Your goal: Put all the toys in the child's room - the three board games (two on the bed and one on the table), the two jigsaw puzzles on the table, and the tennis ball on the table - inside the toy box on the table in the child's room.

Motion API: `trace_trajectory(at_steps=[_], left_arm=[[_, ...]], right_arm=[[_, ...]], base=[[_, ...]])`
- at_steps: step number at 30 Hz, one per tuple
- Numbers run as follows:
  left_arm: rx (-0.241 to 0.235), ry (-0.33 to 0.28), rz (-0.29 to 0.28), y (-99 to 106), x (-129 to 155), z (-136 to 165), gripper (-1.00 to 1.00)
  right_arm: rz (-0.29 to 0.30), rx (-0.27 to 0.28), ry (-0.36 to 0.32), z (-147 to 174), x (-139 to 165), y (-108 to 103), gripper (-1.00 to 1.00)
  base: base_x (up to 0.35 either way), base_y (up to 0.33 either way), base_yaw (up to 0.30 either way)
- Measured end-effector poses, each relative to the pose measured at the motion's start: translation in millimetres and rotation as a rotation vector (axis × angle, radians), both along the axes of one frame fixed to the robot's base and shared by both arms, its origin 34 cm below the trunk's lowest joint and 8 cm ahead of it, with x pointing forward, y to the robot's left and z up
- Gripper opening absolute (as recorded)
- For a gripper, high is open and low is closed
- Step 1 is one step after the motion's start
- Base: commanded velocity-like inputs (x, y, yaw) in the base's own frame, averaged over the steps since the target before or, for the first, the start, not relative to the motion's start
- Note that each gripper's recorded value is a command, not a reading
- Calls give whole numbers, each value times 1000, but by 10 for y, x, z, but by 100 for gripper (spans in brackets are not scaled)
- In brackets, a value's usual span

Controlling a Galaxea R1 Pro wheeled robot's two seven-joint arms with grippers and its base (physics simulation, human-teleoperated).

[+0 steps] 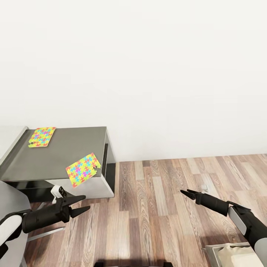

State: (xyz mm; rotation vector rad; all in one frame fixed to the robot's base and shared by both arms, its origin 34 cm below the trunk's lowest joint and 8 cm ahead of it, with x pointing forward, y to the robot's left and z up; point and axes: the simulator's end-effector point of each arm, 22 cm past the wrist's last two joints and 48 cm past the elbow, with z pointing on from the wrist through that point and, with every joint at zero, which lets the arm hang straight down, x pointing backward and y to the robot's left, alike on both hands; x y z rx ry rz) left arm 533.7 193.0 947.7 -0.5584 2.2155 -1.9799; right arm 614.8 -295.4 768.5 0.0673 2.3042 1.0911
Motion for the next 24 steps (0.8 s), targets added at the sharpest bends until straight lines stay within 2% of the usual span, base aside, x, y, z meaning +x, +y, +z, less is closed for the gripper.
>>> trace_trajectory(at_steps=[24], left_arm=[[1, -38, 1, 1, 23, 161, 100]], right_arm=[[1, 9, -42, 202, 91, 40, 100]], base=[[-13, -10, 0]])
